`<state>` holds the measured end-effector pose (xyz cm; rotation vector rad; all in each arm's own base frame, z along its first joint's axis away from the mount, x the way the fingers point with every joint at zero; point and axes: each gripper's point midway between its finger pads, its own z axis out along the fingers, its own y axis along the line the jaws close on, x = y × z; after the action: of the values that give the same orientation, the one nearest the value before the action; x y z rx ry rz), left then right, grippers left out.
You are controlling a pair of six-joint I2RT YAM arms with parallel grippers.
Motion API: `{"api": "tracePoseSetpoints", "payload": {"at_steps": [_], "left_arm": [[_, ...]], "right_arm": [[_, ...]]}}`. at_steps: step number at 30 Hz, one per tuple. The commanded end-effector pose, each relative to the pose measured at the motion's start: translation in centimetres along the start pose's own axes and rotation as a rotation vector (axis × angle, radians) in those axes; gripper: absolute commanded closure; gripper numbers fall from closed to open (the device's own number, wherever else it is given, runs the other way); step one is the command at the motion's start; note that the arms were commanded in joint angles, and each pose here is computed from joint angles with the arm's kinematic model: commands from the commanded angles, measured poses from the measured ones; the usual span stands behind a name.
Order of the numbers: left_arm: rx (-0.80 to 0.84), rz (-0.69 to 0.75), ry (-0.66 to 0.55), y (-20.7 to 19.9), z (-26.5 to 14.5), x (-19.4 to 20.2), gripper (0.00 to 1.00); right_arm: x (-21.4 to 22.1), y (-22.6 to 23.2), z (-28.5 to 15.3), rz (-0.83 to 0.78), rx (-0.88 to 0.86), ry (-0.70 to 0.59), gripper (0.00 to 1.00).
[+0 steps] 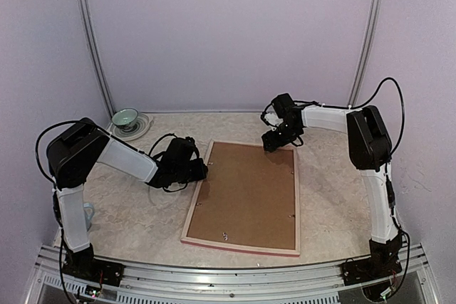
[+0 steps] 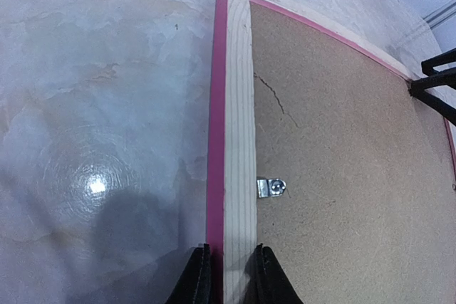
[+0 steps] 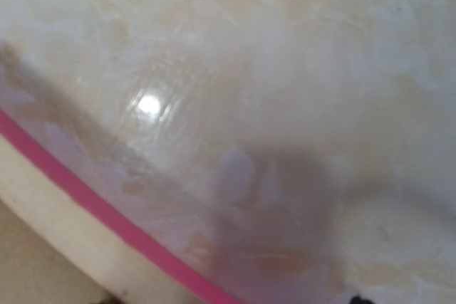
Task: Put the photo into the frame
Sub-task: Press the fastener onto the backboard.
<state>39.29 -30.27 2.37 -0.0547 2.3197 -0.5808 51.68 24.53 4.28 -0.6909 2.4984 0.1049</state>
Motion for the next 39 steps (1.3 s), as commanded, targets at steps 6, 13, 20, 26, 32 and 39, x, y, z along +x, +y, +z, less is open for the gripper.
{"api": "tracePoseSetpoints", "payload": {"at_steps": [6, 13, 20, 26, 32, 39], "left_arm": [[-0.096, 0.025, 0.232, 3.4, 0.2, 7.1, 0.82], [-0.100, 0.026, 0.229, 3.5, 0.1, 7.1, 0.82], [-0.100, 0.023, 0.229, 3.6, 0.2, 7.1, 0.82], [-0.100, 0.023, 0.228, 3.5, 0.2, 7.0, 0.82], [-0.098, 0.023, 0.227, 3.5, 0.2, 7.0, 0.82], [-0.095, 0.022, 0.226, 3.4, 0.2, 6.9, 0.82]], "right_arm": [[1.0, -2.5, 0.4, 0.037, 0.042, 0.051, 0.31], [1.5, -2.3, 1.0, 0.032, 0.039, 0.062, 0.33], [1.0, -2.0, -0.2, 0.026, 0.024, 0.033, 0.32], [-0.1, -2.3, -2.4, 0.031, 0.038, -0.006, 0.32], [-0.6, -2.1, -3.5, 0.031, 0.035, -0.027, 0.32], [-0.8, -0.9, -3.1, 0.018, 0.000, -0.031, 0.32]]}}
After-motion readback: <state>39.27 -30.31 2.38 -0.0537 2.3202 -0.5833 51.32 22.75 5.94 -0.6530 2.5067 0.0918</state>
